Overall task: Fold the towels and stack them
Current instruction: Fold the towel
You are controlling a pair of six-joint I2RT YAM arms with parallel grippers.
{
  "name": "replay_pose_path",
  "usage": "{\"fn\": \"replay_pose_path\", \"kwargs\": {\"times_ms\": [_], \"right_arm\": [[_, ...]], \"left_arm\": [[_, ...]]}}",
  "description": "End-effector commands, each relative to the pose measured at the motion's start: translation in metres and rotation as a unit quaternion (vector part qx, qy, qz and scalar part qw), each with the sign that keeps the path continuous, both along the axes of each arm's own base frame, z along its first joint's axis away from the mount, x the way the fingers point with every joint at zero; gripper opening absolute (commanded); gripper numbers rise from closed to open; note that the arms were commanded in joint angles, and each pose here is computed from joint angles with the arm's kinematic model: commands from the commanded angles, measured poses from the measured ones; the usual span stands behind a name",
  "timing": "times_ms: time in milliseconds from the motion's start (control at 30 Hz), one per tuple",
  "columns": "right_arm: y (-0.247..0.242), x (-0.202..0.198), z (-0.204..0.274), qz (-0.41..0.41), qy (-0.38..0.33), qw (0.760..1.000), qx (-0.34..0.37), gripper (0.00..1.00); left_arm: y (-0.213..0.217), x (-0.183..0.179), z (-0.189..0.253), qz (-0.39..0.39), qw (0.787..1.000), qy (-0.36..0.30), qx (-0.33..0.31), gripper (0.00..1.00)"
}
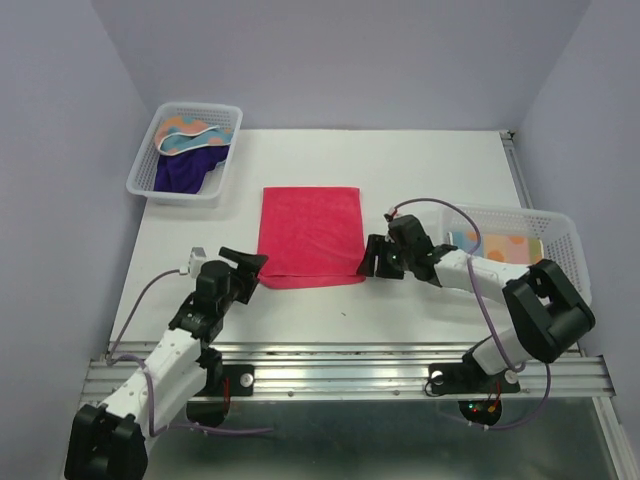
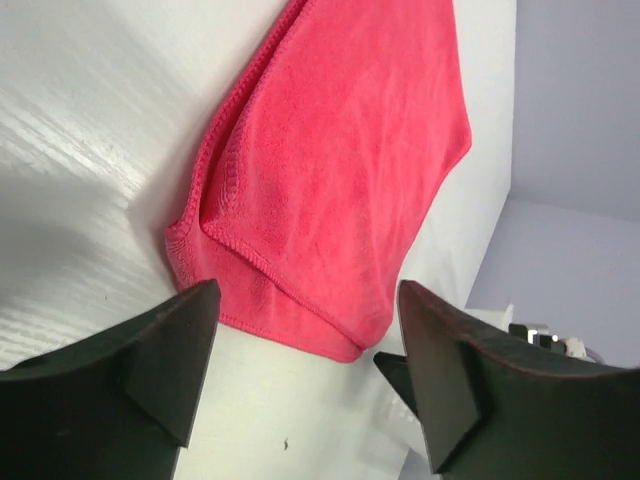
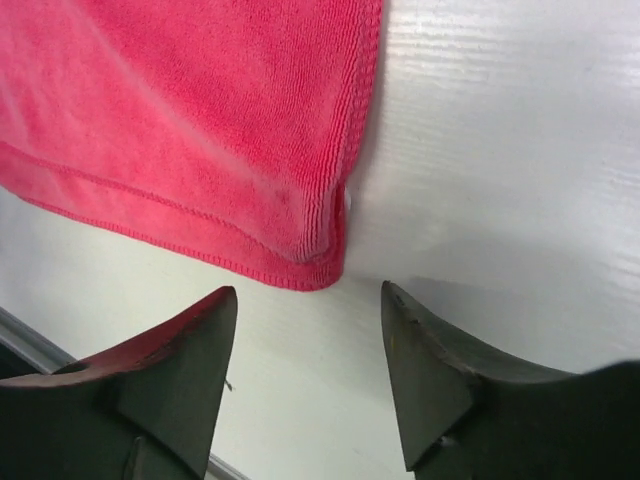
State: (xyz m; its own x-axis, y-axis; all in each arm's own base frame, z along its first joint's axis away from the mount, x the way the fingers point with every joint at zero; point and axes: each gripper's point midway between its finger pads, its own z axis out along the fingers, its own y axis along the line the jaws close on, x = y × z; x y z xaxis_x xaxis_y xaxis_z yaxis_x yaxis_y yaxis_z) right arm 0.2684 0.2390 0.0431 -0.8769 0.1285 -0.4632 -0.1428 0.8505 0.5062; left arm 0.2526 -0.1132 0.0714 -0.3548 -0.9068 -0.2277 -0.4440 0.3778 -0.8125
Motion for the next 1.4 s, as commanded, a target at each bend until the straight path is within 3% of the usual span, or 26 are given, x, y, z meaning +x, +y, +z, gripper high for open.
{"fn": "replay_pose_path", "kwargs": {"times_ms": [0, 33, 67, 100, 133, 200, 267, 300, 400, 467, 500, 533, 600, 633, 667, 767, 1033, 1200, 1367], "right_arm": [[-0.002, -0.009, 0.019, 0.009, -0.024, 1.000, 0.012, 0.68], [-0.001, -0.008, 0.023, 0.012, -0.032, 0.999, 0.013, 0.70], [0.000, -0.001, 0.035, 0.013, -0.051, 0.998, 0.015, 0.74], [0.000, 0.005, 0.040, 0.009, -0.065, 0.998, 0.011, 0.82], [0.001, 0.013, 0.047, 0.005, -0.077, 0.997, 0.007, 1.00], [0.004, 0.041, 0.068, -0.008, -0.113, 0.993, -0.011, 1.00], [0.003, 0.060, 0.075, -0.024, -0.123, 0.991, -0.036, 1.00], [0.007, 0.085, 0.087, -0.035, -0.145, 0.987, -0.052, 1.00], [0.014, 0.127, 0.097, -0.038, -0.161, 0.984, -0.060, 1.00], [0.010, 0.147, 0.098, -0.041, -0.160, 0.983, -0.081, 1.00], [0.011, 0.156, 0.082, -0.034, -0.150, 0.983, -0.098, 1.00], [0.014, 0.174, 0.097, -0.038, -0.169, 0.980, -0.096, 1.00], [0.011, 0.190, 0.090, -0.027, -0.162, 0.980, -0.111, 1.00], [0.007, 0.205, 0.084, -0.030, -0.155, 0.980, -0.120, 1.00], [0.009, 0.212, 0.081, -0.022, -0.152, 0.981, -0.118, 1.00], [0.007, 0.235, 0.069, -0.004, -0.147, 0.982, -0.121, 1.00], [-0.001, 0.275, 0.038, 0.017, -0.144, 0.978, -0.149, 1.00], [0.006, 0.291, 0.021, 0.028, -0.141, 0.978, -0.148, 0.95], [0.007, 0.290, 0.007, 0.035, -0.133, 0.979, -0.149, 0.64]], "left_arm": [[0.019, -0.017, -0.002, 0.028, 0.999, 0.019, 0.031, 0.92], [0.023, -0.013, 0.010, 0.036, 0.999, -0.006, 0.037, 0.99], [0.026, -0.011, 0.017, 0.035, 0.998, -0.017, 0.049, 0.99], [0.024, -0.003, 0.037, 0.031, 0.997, -0.045, 0.053, 0.99], [0.023, 0.002, 0.047, 0.025, 0.996, -0.062, 0.064, 0.99], [0.014, 0.022, 0.088, -0.014, 0.987, -0.129, 0.099, 0.99], [-0.002, 0.040, 0.087, -0.066, 0.983, -0.110, 0.134, 0.99], [-0.012, 0.065, 0.099, -0.108, 0.971, -0.114, 0.183, 0.99], [-0.043, 0.113, 0.117, -0.198, 0.946, -0.112, 0.232, 0.99], [-0.047, 0.147, 0.145, -0.191, 0.938, -0.133, 0.259, 0.99], [-0.045, 0.164, 0.129, -0.196, 0.929, -0.116, 0.291, 0.99], [-0.046, 0.175, 0.132, -0.202, 0.923, -0.122, 0.305, 0.99], [-0.051, 0.205, 0.160, -0.203, 0.909, -0.153, 0.332, 0.99], [-0.050, 0.217, 0.136, -0.215, 0.903, -0.118, 0.353, 0.99], [-0.052, 0.228, 0.152, -0.222, 0.896, -0.122, 0.365, 0.99], [-0.049, 0.253, 0.132, -0.228, 0.885, -0.087, 0.396, 0.99], [-0.034, 0.280, 0.067, -0.254, 0.884, -0.029, 0.392, 0.99], [-0.029, 0.286, 0.053, -0.249, 0.883, -0.019, 0.398, 0.99], [-0.023, 0.288, 0.041, -0.250, 0.892, -0.013, 0.377, 0.97]]}}
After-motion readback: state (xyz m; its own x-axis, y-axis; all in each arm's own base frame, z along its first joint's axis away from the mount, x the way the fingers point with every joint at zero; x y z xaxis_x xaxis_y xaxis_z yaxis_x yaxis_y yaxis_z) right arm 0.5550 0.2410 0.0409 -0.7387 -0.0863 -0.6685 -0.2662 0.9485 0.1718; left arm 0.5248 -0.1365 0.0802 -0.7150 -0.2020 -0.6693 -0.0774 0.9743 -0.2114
